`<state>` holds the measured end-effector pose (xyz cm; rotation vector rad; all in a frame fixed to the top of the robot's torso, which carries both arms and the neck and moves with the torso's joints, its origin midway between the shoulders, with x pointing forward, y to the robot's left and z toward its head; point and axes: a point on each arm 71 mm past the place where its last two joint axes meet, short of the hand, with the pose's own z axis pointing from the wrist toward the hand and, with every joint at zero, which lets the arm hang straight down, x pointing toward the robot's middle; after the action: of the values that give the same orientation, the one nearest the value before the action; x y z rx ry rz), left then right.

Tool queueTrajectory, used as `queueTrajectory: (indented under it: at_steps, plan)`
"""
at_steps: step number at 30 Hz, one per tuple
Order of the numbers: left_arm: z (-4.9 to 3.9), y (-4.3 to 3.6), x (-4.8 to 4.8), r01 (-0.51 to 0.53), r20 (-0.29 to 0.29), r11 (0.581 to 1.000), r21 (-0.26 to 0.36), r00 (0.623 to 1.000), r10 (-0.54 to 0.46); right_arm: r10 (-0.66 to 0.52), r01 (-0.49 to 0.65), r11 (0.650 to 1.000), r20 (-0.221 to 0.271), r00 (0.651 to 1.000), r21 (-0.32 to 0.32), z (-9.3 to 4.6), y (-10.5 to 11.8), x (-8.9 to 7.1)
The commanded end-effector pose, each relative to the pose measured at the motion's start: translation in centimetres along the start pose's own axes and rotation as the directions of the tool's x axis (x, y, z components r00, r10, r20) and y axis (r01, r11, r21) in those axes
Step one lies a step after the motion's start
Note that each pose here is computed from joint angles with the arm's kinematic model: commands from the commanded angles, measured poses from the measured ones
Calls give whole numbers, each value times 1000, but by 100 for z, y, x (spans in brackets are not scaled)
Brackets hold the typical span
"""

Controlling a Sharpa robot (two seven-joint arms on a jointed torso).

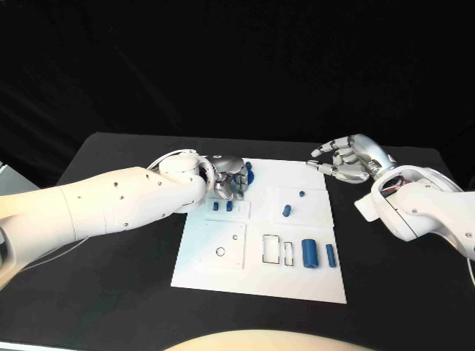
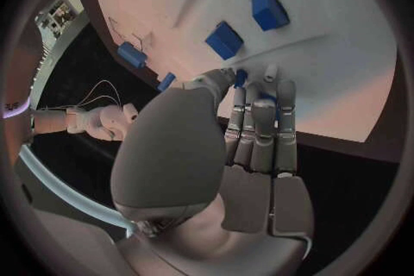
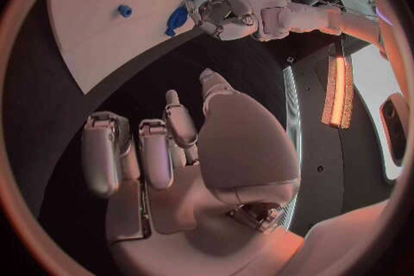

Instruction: Assemble the parts on the task board

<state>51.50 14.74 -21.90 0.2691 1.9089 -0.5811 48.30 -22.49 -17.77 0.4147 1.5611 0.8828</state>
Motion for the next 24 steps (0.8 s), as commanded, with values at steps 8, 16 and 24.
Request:
queueTrajectory:
  at_steps: [8,16,24]
  plan:
    - [2,-13,27,-10,-37,1000,-3,999,10,-8,8,1000,-5,1000,-19,0,18,11]
    - [14,-28,25,-8,-33,1000,4,999,8,-8,8,1000,-6,1000,-20,2,20,14]
    - [31,-40,7,-3,3,1000,18,1000,2,-8,8,1000,-7,1000,-19,1,19,14]
